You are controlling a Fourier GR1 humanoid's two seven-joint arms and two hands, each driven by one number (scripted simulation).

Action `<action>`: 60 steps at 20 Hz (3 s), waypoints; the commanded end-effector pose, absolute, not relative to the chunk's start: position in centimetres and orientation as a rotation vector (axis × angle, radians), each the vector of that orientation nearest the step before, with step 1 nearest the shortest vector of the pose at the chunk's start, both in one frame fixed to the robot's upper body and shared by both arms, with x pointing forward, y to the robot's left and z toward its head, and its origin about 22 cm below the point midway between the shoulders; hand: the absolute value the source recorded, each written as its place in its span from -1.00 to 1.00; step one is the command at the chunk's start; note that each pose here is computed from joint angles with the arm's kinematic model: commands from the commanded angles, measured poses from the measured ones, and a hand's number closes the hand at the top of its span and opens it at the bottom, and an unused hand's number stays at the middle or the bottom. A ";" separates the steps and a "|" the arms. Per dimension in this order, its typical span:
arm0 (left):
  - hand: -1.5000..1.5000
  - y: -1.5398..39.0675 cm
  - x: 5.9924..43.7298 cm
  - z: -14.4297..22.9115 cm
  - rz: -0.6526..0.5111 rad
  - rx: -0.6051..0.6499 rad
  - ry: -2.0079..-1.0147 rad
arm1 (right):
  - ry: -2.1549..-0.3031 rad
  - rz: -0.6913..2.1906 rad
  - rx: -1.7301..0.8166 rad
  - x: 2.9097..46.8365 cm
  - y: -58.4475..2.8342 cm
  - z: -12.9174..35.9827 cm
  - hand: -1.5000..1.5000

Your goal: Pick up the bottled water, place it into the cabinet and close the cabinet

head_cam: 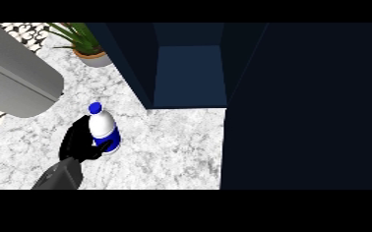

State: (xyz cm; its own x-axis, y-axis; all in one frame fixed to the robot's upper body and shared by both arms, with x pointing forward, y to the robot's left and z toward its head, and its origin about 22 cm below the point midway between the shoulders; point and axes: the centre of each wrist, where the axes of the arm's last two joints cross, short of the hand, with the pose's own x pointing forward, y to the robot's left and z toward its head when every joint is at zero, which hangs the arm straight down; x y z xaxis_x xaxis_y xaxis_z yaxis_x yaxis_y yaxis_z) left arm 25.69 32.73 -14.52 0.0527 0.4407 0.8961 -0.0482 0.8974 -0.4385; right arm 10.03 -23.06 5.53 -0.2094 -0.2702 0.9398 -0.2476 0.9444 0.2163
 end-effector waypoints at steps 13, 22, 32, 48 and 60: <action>1.00 29.6 23.5 -16.1 0.461 -0.476 -1.566 | -1.800 -0.034 0.359 9.0 -23.4 4.7 -1.00; 1.00 28.7 25.3 -12.6 0.383 -0.515 -1.526 | -1.789 -0.013 0.377 11.9 -22.6 5.5 -1.00; 1.00 22.3 27.2 -4.8 0.286 -0.532 -1.610 | -1.771 -0.033 0.381 9.9 -22.9 3.9 -1.00; 1.00 12.2 31.8 3.5 0.139 -0.388 -1.673 | -1.786 -0.037 0.413 12.1 -21.6 4.4 -1.00; 1.00 11.3 35.9 7.8 0.064 -0.112 -1.784 | -1.769 -0.012 0.470 12.1 -20.6 5.0 -1.00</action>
State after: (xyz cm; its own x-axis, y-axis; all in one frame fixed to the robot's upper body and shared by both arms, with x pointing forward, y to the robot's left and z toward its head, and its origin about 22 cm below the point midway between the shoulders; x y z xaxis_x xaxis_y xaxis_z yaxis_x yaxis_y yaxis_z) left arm 31.39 16.65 1.38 -0.1241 0.1401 0.9823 -0.0935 0.9839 -0.1521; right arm 11.75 -20.99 4.67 -0.1766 -0.3140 0.9328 -0.2985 0.9202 0.2533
